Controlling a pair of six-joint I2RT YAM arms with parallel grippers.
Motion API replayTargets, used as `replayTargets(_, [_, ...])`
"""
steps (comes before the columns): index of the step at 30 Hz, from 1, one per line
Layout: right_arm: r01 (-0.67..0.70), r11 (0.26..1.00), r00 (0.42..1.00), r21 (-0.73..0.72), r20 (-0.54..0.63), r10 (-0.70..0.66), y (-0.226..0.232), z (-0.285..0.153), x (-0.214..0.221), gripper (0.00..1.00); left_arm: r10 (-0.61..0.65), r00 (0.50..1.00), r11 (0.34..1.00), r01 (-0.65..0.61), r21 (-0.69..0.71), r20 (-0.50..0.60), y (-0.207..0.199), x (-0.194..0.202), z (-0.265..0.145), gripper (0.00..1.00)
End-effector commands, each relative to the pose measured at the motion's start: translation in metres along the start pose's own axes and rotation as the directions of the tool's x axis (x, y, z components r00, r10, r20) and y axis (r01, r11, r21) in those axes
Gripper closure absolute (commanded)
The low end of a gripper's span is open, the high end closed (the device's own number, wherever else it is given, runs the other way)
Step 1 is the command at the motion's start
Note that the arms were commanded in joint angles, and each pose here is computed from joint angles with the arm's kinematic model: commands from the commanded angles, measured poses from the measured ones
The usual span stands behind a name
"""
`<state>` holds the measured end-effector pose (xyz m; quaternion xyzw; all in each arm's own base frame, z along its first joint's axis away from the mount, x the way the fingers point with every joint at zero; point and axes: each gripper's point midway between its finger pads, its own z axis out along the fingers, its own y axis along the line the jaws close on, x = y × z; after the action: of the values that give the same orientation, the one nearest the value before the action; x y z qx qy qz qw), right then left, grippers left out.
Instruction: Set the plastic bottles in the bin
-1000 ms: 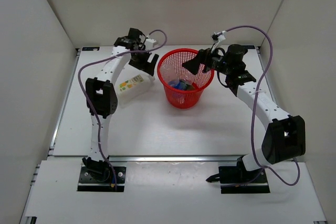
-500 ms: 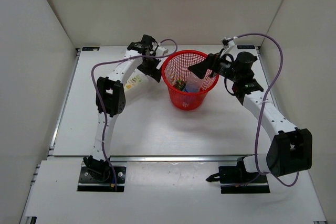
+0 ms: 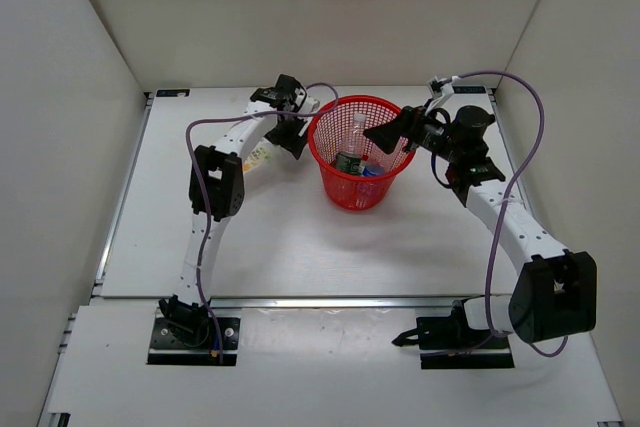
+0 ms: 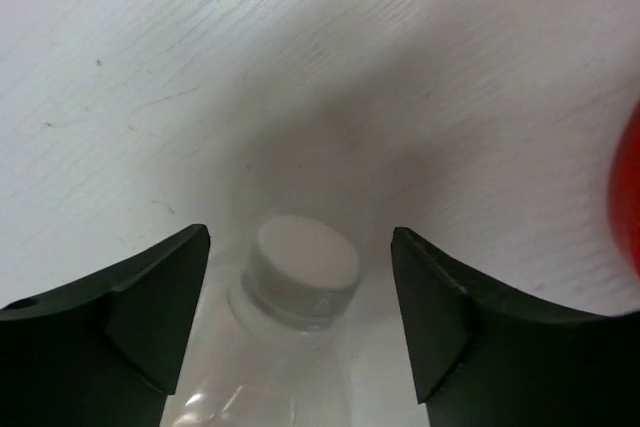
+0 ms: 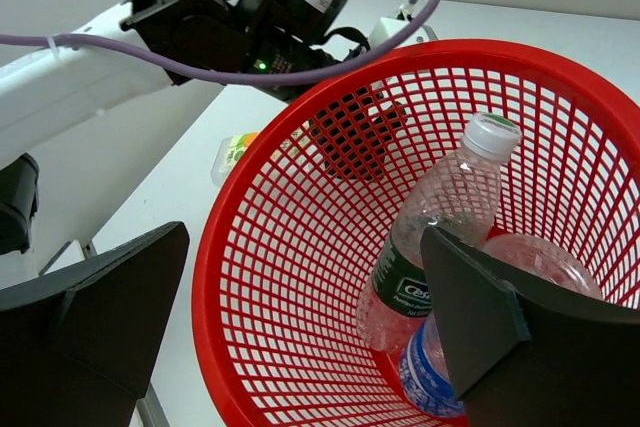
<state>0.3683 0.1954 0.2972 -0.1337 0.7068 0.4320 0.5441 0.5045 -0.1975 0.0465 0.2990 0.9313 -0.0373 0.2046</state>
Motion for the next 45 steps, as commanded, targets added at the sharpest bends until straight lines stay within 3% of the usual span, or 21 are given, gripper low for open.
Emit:
replayTargets(1, [0.043, 0.999, 0.997, -0.020, 0.064, -0.042, 0.010, -0.005, -0.018, 0.01, -0.016, 0.999, 0.998, 0.019, -0.059, 0.042, 0.015, -0.014, -0.011, 0.19])
replayTargets(6, [0.041, 0.999, 0.995, 0.012, 0.092, -0.042, 0.005, -0.012, -0.026, 0.00, -0.043, 0.999, 0.998, 0.042, -0.049, -0.027, 0.016, 0.009, 0.001, 0.28])
replayTargets(12, [0.055, 0.998, 0.992, 0.035, 0.115, -0.059, 0.005, -0.014, -0.027, 0.01, -0.019, 0.998, 0.997, 0.015, -0.075, -0.060, 0.017, 0.024, -0.007, 0.27])
replayTargets(16, [0.045, 0.999, 0.993, 0.025, 0.112, -0.047, 0.006, -0.016, -0.023, 0.01, -0.007, 0.998, 0.993, 0.000, -0.114, -0.061, 0.014, 0.033, -0.021, 0.36])
replayTargets(20, [0.055, 0.998, 0.991, 0.030, 0.124, -0.059, 0.009, -0.015, -0.021, 0.01, -0.052, 0.998, 0.992, 0.047, -0.119, -0.040, 0.020, 0.040, -0.024, 0.59])
replayTargets(23, [0.065, 0.998, 0.989, 0.025, 0.133, -0.068, 0.015, -0.016, -0.024, 0.01, -0.076, 0.996, 0.990, 0.070, -0.122, -0.043, 0.025, 0.041, -0.031, 0.90])
replayTargets(25, [0.073, 0.997, 0.988, 0.021, 0.136, -0.075, 0.019, -0.016, -0.022, 0.01, -0.083, 0.996, 0.986, 0.080, -0.143, -0.015, 0.029, 0.034, -0.042, 1.00])
replayTargets(32, [0.098, 0.995, 0.984, 0.015, 0.151, -0.099, 0.032, -0.020, -0.024, 0.01, -0.107, 0.981, 0.935, 0.155, -0.318, 0.163, 0.047, -0.010, -0.114, 1.00])
replayTargets(35, [0.110, 0.994, 0.979, 0.015, 0.170, -0.111, 0.038, -0.024, -0.027, 0.01, -0.172, 0.947, 0.895, 0.265, -0.358, 0.271, 0.063, -0.024, -0.154, 1.00])
replayTargets(41, [0.110, 0.994, 0.978, 0.011, 0.177, -0.110, 0.044, -0.028, -0.025, 0.01, -0.221, 0.909, 0.845, 0.360, -0.396, 0.354, 0.078, -0.015, -0.201, 1.00])
replayTargets(45, [0.116, 0.993, 0.977, 0.010, 0.178, -0.116, 0.048, -0.029, -0.025, 0.01, -0.212, 0.877, 0.826, 0.396, -0.400, 0.431, 0.065, -0.026, -0.238, 1.00])
